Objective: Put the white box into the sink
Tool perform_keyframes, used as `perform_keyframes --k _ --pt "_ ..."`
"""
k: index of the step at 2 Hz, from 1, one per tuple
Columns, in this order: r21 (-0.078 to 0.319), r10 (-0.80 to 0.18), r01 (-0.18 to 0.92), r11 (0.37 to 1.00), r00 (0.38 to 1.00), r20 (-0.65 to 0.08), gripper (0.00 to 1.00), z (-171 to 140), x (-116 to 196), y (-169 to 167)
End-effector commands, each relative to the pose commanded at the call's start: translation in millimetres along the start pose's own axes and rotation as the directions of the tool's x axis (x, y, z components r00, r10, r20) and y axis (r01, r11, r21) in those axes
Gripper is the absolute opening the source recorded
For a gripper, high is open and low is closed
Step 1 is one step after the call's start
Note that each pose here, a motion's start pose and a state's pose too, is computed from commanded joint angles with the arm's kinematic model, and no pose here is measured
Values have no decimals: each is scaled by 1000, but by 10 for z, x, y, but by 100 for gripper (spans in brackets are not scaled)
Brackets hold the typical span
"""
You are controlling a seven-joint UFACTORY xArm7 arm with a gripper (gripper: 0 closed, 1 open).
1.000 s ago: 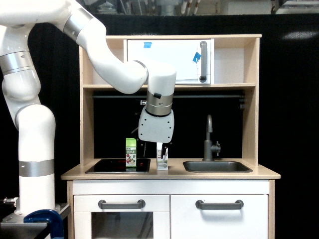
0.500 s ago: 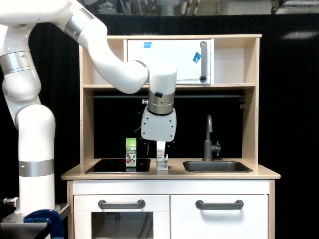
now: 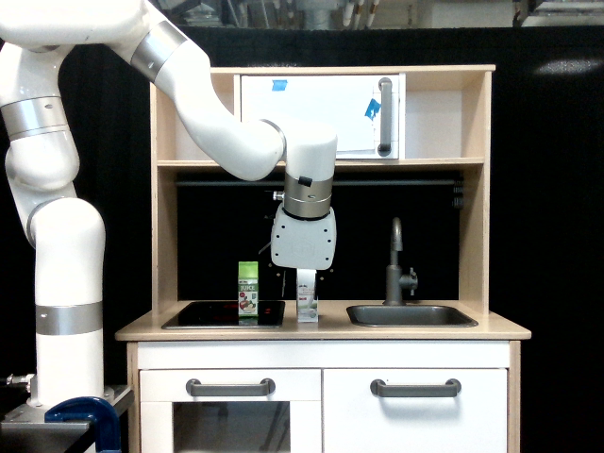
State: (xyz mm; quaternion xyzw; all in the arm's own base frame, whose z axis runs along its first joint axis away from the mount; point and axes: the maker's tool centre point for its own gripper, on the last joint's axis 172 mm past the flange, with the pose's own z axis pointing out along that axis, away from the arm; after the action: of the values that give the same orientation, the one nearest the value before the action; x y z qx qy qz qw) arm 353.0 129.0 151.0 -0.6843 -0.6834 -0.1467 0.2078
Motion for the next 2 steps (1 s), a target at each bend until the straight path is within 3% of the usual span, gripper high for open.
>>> perform_keyframes --k 1,2 --pt "0 0 0 1000 1000 0 100 244 444 151" --pt "0 0 0 1000 1000 0 100 432 637 152"
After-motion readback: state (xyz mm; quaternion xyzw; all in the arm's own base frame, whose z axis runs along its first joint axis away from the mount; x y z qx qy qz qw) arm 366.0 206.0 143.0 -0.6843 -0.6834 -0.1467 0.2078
